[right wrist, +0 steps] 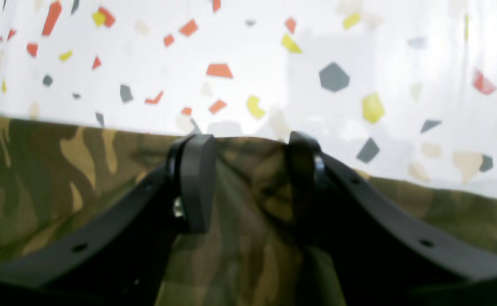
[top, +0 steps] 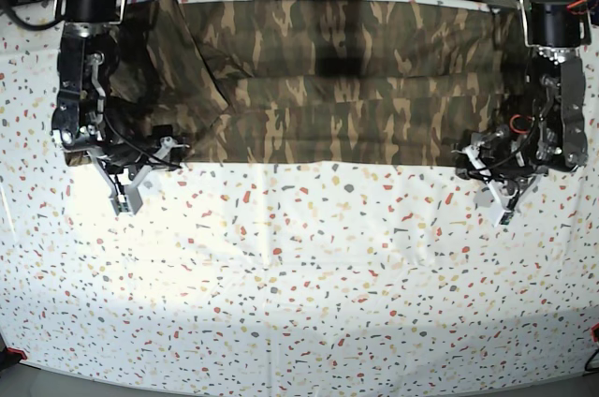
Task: Fold the T-shirt properly
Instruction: 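Pull the strip edge toward the arms with both grippers to straighten it, then regrasp the strip ends with both grippers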
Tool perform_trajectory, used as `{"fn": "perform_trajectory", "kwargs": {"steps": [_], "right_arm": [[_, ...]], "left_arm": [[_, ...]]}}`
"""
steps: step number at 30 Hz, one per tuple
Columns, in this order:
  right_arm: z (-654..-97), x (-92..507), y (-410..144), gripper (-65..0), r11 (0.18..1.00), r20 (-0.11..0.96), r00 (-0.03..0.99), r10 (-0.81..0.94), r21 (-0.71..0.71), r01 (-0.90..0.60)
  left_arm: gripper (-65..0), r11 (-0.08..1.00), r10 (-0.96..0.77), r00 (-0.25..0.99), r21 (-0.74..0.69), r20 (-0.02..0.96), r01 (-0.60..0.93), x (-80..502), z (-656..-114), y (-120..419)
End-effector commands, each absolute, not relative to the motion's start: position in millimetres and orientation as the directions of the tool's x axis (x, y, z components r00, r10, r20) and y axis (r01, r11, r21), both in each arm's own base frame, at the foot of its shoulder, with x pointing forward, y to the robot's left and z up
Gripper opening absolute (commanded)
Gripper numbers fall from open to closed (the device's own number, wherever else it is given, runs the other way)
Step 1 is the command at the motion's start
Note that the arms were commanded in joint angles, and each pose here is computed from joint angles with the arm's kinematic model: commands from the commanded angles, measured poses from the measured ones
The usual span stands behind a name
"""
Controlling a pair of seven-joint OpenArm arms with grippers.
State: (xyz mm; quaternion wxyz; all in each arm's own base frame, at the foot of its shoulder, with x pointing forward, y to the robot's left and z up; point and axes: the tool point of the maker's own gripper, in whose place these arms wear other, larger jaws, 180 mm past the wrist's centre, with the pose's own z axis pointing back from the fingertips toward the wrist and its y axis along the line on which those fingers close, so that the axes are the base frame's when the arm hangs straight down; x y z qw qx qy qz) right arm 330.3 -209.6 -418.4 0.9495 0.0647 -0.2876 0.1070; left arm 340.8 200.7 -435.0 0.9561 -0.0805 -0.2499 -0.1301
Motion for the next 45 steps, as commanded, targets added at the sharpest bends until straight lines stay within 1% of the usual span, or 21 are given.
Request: {"fn": "perform_trajectory", "kwargs": {"steps": [1, 9, 11, 14, 18, 21, 23, 26, 28, 30, 32, 34, 36, 38, 43, 45], "right_arm": [[-414.1, 335.9, -211.3, -36.2, 0.97, 0.559, 0.81, 0.176, 0.043, -0.241], [-394.9, 358.4, -210.6, -36.1, 0.969, 0.594, 0.783, 0.184, 0.025, -0.247], [-390.4, 360.7, -210.2, -36.1, 0.964, 0.592, 0.782, 0.195, 0.03, -0.263], [-376.6, 366.4, -203.7, -36.2, 0.95, 0.629, 0.751, 0.201, 0.061, -0.306], [-346.9, 374.5, -190.3, -36.2, 0.928, 0.702, 0.676, 0.225, 0.058, -0.369], [-320.9, 379.9, -182.6, -36.1, 0.912, 0.749, 0.606, 0.268, 0.005, -0.41], [-302.9, 379.9, -175.7, -36.2, 0.901, 0.77, 0.568, 0.291, -0.021, -0.433], [-275.8, 368.9, -159.7, -36.2, 0.877, 0.8, 0.528, 0.286, 0.003, -0.48], [-258.9, 357.9, -152.8, -36.2, 0.865, 0.83, 0.485, 0.277, 0.004, -0.502], [-249.3, 345.4, -156.2, -36.2, 0.87, 0.848, 0.453, 0.275, -0.019, -0.492], [-243.7, 331.2, -161.5, -36.2, 0.876, 0.862, 0.425, 0.276, -0.044, -0.48], [-240.0, 316.0, -166.1, -36.2, 0.89, 0.877, 0.407, 0.255, -0.048, -0.453], [-240.1, 299.7, -167.4, -36.2, 0.905, 0.888, 0.403, 0.223, -0.035, -0.425], [-245.7, 281.6, -165.6, -36.2, 0.912, 0.886, 0.416, 0.207, -0.02, -0.411], [-257.2, 246.1, -158.1, -36.2, 0.933, 0.873, 0.47, 0.128, 0.054, -0.355], [-260.3, 234.5, -152.0, -36.2, 0.934, 0.866, 0.488, 0.108, 0.079, -0.348]], "left_arm": [[-39.1, 0.961, -0.234, 0.867, -0.03, 0.44, 0.274, 336.1, -437.5, 217.8], [-39.1, 0.96, -0.231, 0.844, -0.028, 0.485, 0.278, 360.7, -418.5, 211.1], [-39.1, 0.96, -0.234, 0.84, -0.019, 0.489, 0.279, 365.9, -412.5, 212.7], [-39.1, 0.958, -0.235, 0.829, -0.025, 0.507, 0.287, 375.8, -396.9, 209.4], [-39.1, 0.94, -0.261, 0.738, -0.009, 0.622, 0.341, 396.3, -352.9, 197.5], [-39.1, 0.918, -0.322, 0.654, 0.057, 0.685, 0.393, 401.9, -314.9, 193.1], [-39.0, 0.907, -0.358, 0.638, 0.091, 0.682, 0.411, 396.5, -296.6, 198.5], [-39.0, 0.892, -0.408, 0.662, 0.12, 0.628, 0.436, 379.2, -284.3, 218.7], [-39.0, 0.89, -0.432, 0.679, 0.159, 0.594, 0.427, 369.4, -286.2, 243.1], [-39.0, 0.887, -0.448, 0.711, 0.17, 0.541, 0.429, 352.0, -296.1, 263.0], [-39.0, 0.885, -0.449, 0.739, 0.134, 0.502, 0.446, 331.4, -308.1, 271.4], [-39.0, 0.885, -0.42, 0.754, 0.042, 0.504, 0.464, 313.2, -317.2, 265.3], [-39.0, 0.882, -0.408, 0.758, 0.007, 0.509, 0.471, 302.5, -326.3, 261.5], [-39.0, 0.883, -0.413, 0.76, 0.017, 0.501, 0.469, 295.1, -336.0, 263.5], [-39.0, 0.894, -0.395, 0.719, 0.058, 0.572, 0.445, 297.9, -347.0, 270.0], [-39.0, 0.901, -0.394, 0.741, 0.07, 0.544, 0.428, 293.3, -356.7, 279.9]]}}
